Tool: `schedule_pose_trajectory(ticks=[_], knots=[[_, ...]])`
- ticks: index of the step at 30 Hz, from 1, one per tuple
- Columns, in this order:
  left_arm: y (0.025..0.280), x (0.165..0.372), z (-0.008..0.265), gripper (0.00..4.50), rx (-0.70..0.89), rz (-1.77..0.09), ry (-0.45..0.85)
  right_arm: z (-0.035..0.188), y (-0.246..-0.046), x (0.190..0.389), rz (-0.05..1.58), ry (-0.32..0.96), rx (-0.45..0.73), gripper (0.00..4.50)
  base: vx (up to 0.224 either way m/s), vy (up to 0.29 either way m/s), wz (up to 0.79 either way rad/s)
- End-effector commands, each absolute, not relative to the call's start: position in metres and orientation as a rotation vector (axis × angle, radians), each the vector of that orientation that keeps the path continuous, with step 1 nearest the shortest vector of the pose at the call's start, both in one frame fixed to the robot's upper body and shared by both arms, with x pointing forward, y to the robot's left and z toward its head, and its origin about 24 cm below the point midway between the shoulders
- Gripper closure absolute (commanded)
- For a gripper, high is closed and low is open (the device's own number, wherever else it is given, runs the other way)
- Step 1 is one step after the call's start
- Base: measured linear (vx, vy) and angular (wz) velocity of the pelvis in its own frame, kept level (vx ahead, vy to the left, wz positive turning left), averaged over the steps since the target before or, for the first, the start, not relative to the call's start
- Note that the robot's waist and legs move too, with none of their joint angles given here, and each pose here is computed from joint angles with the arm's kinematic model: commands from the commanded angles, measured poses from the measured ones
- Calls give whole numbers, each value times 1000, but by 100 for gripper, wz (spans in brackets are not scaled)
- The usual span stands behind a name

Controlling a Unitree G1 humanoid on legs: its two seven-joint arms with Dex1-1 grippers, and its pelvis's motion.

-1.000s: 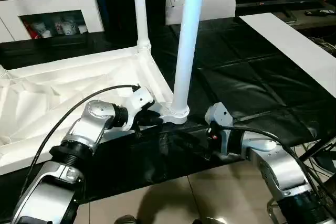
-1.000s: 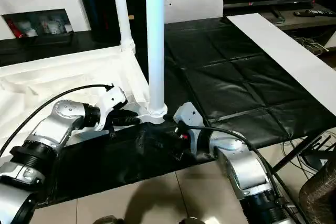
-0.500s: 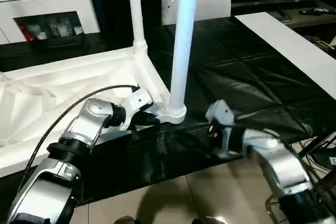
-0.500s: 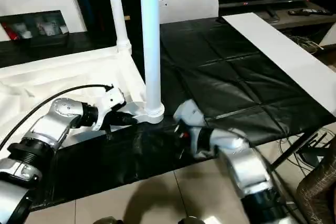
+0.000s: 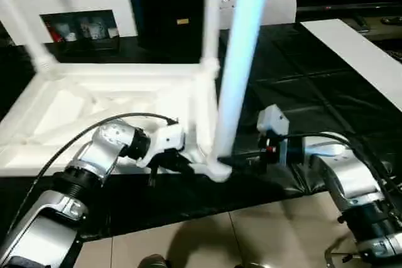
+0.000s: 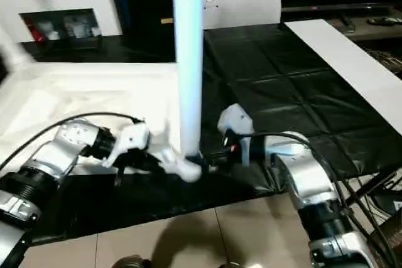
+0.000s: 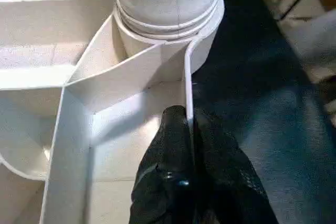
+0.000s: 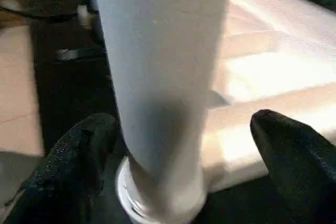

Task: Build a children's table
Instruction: Rotate leg to tighten

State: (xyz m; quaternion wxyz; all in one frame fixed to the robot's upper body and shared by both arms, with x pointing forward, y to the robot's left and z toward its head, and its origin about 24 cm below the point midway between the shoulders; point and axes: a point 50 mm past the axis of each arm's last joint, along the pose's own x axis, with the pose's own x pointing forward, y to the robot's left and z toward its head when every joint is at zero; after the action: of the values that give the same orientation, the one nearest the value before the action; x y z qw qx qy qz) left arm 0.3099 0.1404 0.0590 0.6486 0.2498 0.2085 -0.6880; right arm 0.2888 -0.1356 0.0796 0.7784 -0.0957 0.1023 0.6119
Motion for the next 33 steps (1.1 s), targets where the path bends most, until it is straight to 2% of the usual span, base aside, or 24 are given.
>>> schedule_pose_trajectory(ticks=[1,4,6,9,11,20,28,31,33], knots=[[127,308,66,450,624,-1661,438,82,-134,290,1371,226,-207,36,0,0,0],[125,306,65,450,634,-1698,436,77,-131,291,1426,255,-196,74,0,0,0],[125,306,65,450,634,-1703,436,77,-131,292,1434,259,-195,80,0,0,0],[125,305,63,450,642,-1712,440,76,-130,295,1440,261,-200,125,0,0,0],[125,305,63,450,642,-1711,442,76,-129,297,1447,262,-199,130,0,0,0],[132,308,60,450,632,-1656,456,74,-126,294,1510,287,-146,213,0,0,0],[133,309,60,450,587,-1633,459,71,-126,289,1524,313,-95,251,0,0,0],[133,312,59,450,556,-1581,461,70,-123,290,1475,324,-56,253,0,0,0],[131,319,58,450,528,-1460,481,66,-117,293,1379,339,-55,253,0,0,0]])
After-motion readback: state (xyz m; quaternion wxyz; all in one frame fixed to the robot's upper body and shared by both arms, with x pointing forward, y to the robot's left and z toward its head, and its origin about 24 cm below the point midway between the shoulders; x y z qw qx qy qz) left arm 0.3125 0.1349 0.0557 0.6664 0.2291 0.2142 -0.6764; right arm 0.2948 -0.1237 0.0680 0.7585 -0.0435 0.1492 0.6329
